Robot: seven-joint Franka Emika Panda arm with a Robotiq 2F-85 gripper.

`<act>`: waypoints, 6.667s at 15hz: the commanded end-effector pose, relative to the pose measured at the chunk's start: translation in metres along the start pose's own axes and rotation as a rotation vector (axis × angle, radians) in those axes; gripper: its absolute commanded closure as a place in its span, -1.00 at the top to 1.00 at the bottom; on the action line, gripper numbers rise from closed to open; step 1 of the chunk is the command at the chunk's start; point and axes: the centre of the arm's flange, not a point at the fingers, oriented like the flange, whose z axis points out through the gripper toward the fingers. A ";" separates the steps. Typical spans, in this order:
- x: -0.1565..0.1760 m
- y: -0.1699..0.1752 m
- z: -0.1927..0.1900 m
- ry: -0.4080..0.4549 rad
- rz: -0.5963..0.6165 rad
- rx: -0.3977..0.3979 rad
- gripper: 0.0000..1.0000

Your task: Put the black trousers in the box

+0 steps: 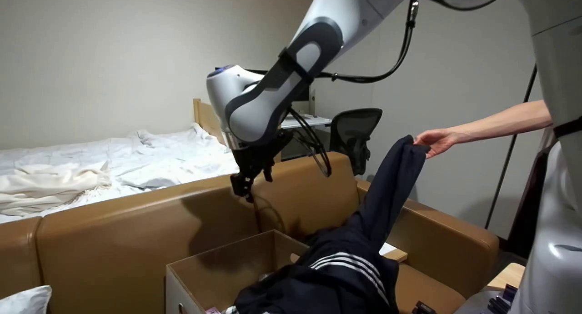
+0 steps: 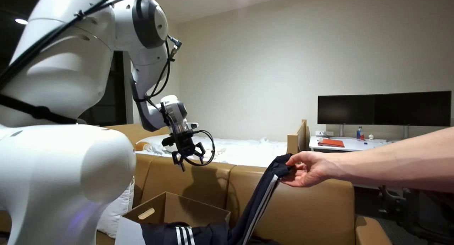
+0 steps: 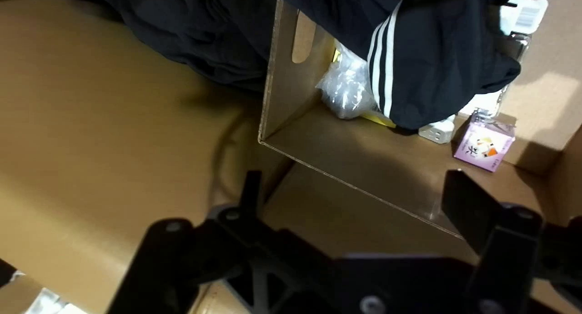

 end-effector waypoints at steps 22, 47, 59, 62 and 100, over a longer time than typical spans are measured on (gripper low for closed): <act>-0.222 0.202 0.053 -0.016 0.794 0.145 1.00; -0.203 0.201 0.103 -0.075 0.831 0.201 1.00; -0.192 0.204 0.139 -0.149 0.872 0.236 0.33; -0.189 0.207 0.136 -0.140 0.872 0.230 -0.06; 0.046 -0.018 0.086 -0.126 0.084 0.186 -0.97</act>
